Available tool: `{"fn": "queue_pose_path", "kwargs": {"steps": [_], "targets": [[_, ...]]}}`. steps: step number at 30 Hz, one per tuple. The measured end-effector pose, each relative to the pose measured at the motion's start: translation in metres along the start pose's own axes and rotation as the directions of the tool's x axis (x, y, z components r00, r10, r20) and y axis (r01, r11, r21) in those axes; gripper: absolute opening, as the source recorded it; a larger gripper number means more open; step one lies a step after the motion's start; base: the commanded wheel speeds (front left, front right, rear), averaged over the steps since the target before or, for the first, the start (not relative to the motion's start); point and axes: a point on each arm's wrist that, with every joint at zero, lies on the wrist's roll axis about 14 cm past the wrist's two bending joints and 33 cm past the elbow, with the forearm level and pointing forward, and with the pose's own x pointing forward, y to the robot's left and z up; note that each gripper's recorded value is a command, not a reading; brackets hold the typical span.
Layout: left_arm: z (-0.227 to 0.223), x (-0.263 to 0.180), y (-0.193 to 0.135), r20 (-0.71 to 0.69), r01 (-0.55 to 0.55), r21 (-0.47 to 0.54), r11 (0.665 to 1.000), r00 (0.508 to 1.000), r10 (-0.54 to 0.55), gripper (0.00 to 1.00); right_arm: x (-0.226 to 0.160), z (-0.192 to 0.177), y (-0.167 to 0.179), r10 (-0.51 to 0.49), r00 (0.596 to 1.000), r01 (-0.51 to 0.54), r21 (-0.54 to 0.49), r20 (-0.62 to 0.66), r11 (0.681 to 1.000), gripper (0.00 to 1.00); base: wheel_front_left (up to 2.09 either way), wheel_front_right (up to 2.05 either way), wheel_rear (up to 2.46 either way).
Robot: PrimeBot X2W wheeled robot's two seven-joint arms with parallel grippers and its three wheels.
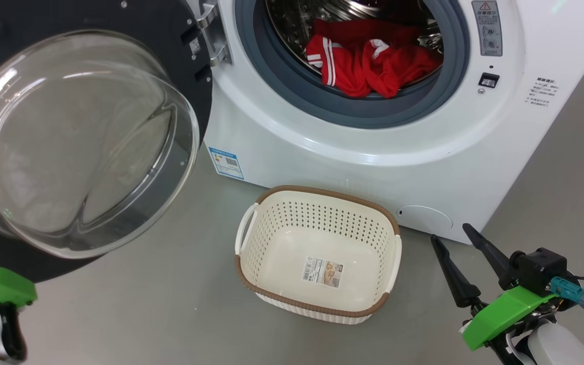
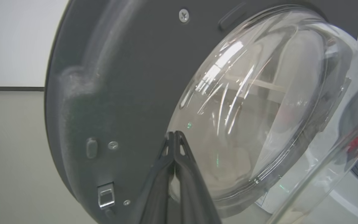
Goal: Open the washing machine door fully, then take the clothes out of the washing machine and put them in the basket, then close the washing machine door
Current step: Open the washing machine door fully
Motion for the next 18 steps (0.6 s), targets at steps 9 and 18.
{"fn": "queue_pose_path", "kwargs": {"steps": [9,18], "targets": [[-0.015,-0.024,-0.034,0.001,0.100,-0.052,0.994,0.995,-0.100,1.00,-0.013,0.004,-0.006,-0.033,0.999,0.033,0.001,0.009,0.999,1.00,0.00,0.00,0.00],[-0.029,-0.039,-0.086,-0.012,0.256,-0.080,0.963,0.966,-0.258,1.00,-0.033,0.015,-0.032,-0.128,0.991,0.128,0.004,0.043,0.992,1.00,0.00,0.00,0.00]]}}
